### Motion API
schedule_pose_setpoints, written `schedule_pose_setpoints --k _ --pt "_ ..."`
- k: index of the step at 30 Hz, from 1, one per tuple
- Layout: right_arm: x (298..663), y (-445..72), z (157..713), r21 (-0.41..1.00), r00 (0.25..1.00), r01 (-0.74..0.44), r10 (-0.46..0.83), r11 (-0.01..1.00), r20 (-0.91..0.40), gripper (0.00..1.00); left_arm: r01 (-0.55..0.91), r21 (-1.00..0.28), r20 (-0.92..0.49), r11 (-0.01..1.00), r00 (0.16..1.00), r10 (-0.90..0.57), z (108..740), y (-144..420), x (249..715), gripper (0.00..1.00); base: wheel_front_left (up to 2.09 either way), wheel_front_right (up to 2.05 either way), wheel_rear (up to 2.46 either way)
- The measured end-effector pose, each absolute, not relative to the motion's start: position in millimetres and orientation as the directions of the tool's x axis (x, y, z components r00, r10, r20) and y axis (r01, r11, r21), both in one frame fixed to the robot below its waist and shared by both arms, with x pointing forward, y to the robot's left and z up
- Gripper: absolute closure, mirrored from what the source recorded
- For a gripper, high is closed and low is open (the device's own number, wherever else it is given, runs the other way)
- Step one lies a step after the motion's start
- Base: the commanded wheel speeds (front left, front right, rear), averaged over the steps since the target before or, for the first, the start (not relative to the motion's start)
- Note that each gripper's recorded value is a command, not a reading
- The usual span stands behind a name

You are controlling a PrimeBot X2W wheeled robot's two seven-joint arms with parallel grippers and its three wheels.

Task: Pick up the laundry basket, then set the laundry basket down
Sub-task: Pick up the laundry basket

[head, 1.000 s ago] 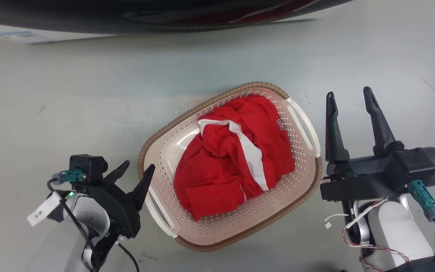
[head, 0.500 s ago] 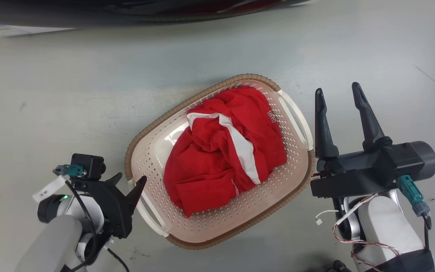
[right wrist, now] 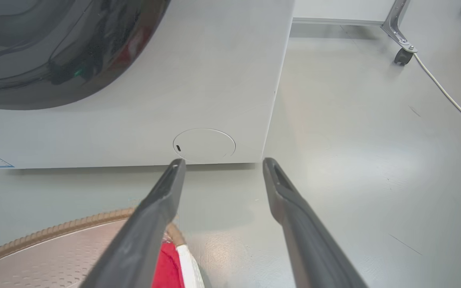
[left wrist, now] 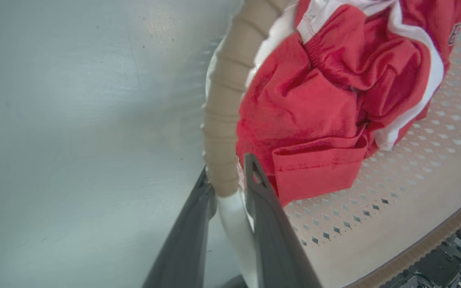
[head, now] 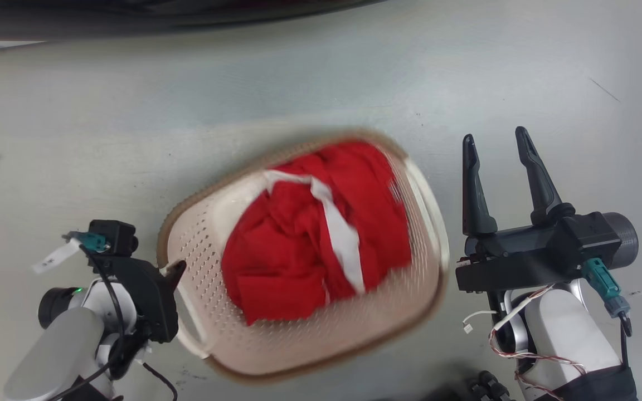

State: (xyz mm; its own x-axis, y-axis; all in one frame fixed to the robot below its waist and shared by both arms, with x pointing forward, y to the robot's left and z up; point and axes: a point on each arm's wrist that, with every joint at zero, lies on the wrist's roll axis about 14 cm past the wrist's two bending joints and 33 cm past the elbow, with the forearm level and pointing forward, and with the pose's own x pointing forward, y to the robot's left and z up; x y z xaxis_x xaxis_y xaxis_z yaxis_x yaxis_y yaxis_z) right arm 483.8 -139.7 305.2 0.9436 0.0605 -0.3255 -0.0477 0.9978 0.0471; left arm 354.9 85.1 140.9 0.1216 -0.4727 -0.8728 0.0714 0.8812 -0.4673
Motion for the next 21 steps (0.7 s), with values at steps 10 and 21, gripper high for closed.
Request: schedule_pose_setpoints --k 10,21 --pt "486 -140 305 0.057 0.945 -0.042 0.058 0.998 -0.322 0.0 0.076 -0.458 -0.878 0.886 0.118 -0.464 139 90 359 1.0 0.0 0.0 0.0" --pt "486 -137 304 0.087 0.944 -0.035 0.061 0.996 -0.324 0.0 0.056 -0.438 -0.882 0.897 0.165 -0.441 141 102 379 1.0 0.0 0.0 0.0"
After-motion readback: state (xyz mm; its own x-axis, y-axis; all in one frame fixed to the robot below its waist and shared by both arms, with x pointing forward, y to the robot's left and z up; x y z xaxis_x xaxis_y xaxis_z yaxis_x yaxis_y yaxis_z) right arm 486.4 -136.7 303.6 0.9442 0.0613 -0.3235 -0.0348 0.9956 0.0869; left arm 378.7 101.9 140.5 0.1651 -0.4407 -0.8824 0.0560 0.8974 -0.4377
